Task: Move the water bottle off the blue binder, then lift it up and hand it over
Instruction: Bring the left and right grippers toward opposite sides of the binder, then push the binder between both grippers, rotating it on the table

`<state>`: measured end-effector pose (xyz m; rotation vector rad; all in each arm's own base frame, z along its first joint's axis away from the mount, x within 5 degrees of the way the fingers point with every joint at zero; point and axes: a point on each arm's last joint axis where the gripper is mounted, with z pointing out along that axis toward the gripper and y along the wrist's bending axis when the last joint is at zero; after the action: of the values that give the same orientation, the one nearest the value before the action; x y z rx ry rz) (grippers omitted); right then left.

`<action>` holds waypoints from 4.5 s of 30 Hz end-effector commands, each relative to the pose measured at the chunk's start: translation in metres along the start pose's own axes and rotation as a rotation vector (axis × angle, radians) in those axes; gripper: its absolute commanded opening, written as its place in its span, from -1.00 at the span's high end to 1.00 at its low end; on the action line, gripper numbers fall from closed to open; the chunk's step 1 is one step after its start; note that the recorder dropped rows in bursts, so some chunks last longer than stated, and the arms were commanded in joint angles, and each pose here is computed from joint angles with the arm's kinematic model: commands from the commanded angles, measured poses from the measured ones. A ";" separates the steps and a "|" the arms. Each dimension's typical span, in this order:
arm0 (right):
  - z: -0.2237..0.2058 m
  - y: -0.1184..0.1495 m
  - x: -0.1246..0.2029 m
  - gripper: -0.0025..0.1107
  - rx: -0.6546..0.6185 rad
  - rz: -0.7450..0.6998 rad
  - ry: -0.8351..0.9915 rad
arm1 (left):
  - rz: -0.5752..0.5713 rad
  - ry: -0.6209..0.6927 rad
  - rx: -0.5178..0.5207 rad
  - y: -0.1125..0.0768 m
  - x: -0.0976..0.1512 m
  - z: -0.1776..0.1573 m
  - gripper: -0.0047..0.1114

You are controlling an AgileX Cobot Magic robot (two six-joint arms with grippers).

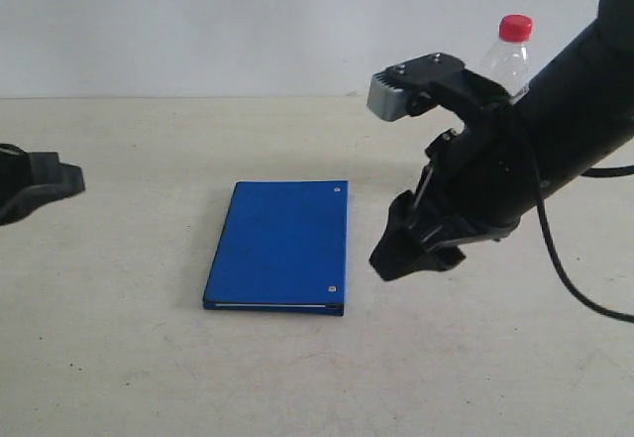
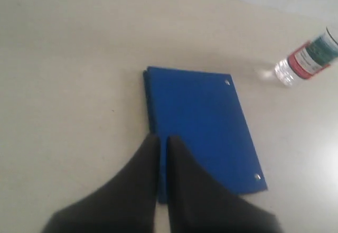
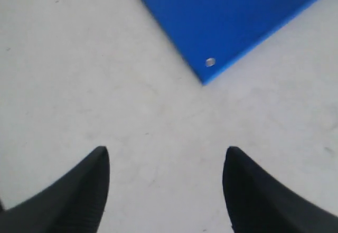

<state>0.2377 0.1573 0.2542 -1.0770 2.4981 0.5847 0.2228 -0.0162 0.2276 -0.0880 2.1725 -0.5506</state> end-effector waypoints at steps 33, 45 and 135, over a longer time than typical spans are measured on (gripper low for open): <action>0.108 -0.123 0.005 -0.26 -0.317 0.671 -0.341 | -0.268 0.316 0.302 0.039 0.025 0.154 -0.19; 0.132 -0.141 -0.005 -0.26 -0.369 0.684 -0.329 | -0.272 0.334 0.304 0.052 0.028 0.181 -0.19; 0.188 -0.122 0.010 -0.25 -0.654 0.362 -0.465 | 0.104 0.400 0.569 0.011 -0.008 0.154 0.78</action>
<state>0.3542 0.1683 0.0688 -0.5393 2.1006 1.6276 0.3481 -0.0609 0.1553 0.4431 2.2022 -1.3053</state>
